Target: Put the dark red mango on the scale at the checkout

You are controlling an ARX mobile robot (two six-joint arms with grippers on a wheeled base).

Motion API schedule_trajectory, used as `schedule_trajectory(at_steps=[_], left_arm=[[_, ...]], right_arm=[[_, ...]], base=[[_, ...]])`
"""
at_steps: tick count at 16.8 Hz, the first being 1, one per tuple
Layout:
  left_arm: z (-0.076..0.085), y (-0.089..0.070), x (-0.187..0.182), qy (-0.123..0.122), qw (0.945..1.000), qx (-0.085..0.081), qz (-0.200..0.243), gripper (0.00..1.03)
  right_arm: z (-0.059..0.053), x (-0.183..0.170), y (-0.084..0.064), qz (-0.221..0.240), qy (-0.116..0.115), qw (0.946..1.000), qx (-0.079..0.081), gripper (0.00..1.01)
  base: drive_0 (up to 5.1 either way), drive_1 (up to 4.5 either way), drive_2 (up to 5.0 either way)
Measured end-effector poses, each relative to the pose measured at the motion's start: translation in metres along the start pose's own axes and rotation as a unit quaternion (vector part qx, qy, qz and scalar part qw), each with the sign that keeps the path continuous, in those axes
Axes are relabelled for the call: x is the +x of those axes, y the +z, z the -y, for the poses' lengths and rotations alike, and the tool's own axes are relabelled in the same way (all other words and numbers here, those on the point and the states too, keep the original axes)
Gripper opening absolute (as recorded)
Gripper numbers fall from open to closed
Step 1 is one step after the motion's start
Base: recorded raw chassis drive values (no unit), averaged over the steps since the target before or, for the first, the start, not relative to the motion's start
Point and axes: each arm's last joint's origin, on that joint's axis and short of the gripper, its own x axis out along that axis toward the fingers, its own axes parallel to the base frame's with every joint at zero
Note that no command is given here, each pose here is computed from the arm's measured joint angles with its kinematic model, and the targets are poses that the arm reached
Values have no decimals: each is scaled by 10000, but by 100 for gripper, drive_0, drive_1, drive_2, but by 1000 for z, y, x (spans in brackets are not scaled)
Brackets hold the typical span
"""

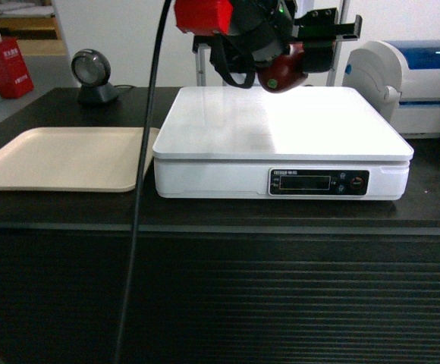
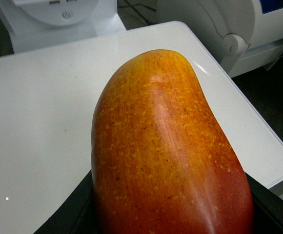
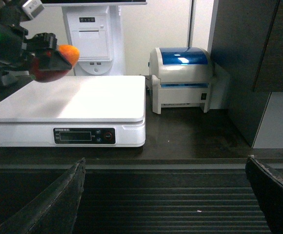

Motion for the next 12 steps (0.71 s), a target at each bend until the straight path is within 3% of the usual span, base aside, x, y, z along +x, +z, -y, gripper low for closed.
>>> schedule_trajectory(at_steps=[2,6,9,12], left_arm=[[5,-6,17,197,9986,-349,-331,62],[3,-16,47,699,9917,-802,-725,62],[3,-20,62,840,9888,-905,-836,62],[5,-20,67,878,9889,-888,-803,62]], right_arm=[[0,0,0,2,0,10000,0,98],[0,0,0,2,0,10000,0,98],[0,0,0,0,0,10000,0,98],[0,0,0,0,2,10000,0,98]], base=[[0,0,0],[0,0,0],[0,0,0],[0,0,0]])
